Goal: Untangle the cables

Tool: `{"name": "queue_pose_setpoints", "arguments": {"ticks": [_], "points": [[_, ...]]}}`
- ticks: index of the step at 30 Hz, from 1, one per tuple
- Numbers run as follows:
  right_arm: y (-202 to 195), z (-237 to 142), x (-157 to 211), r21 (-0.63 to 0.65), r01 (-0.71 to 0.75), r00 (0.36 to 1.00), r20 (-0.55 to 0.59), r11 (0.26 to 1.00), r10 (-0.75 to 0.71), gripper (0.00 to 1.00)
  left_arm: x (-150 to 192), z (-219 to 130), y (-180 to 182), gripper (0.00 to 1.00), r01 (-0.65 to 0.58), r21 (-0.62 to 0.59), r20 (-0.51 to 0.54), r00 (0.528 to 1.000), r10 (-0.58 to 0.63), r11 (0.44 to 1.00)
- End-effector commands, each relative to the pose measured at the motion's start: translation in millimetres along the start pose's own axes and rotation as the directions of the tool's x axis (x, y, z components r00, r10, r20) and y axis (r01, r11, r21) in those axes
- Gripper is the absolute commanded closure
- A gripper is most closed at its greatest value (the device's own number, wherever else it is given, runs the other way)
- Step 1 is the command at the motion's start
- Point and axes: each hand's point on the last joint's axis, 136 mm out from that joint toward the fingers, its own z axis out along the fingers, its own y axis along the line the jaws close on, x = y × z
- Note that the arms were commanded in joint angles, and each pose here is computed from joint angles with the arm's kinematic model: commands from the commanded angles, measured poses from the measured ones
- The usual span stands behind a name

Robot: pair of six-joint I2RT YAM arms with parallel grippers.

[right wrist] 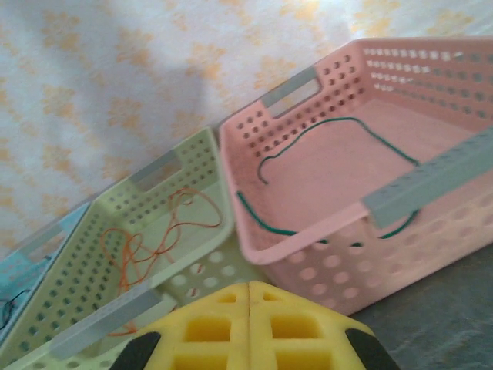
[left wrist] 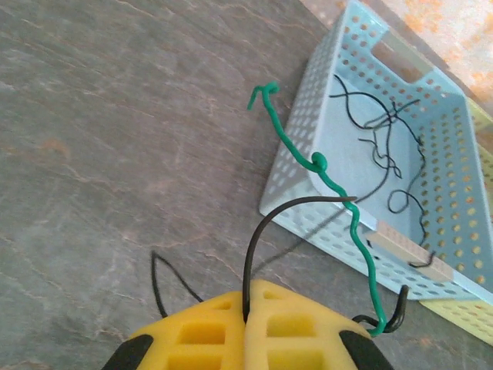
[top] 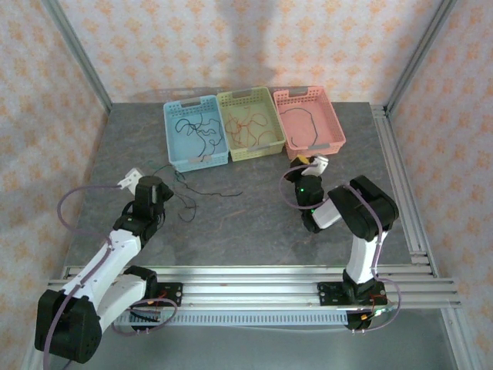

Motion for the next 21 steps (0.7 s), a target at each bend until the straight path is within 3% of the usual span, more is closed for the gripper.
{"name": "queue_pose_setpoints", "arguments": {"ticks": [1, 7, 12, 15, 21], "points": [[22, 4, 2, -0.102, 0.025, 0.999, -0.025, 0.995, -0.028, 1.00, 1, 0, -19, 1.00, -0.020, 0.097, -0.009, 1.000, 0.021, 0.995], [85, 0, 21, -0.399, 0.015, 0.990, -0.125, 0.917, -0.071, 1.00, 3, -1, -27, 1.00, -0.025, 0.153, -0.020, 0.999, 0.029, 0.988], [169, -34, 64, -0.731, -0.008, 0.956, -0.205, 0.682, -0.209, 0.72, 11, -6, -49, 1.00, -0.030, 0.278, -0.051, 0.998, 0.046, 0.960], [190, -53, 81, -0.814, -0.007, 0.941, -0.201, 0.580, -0.272, 0.61, 17, -11, -65, 1.00, -0.039, 0.371, -0.077, 0.994, 0.072, 0.928], [208, -74, 94, -0.885, -0.032, 0.926, -0.201, 0.464, -0.321, 0.48, 36, -21, -102, 1.00, -0.075, 0.527, -0.135, 0.976, 0.170, 0.847]]}}
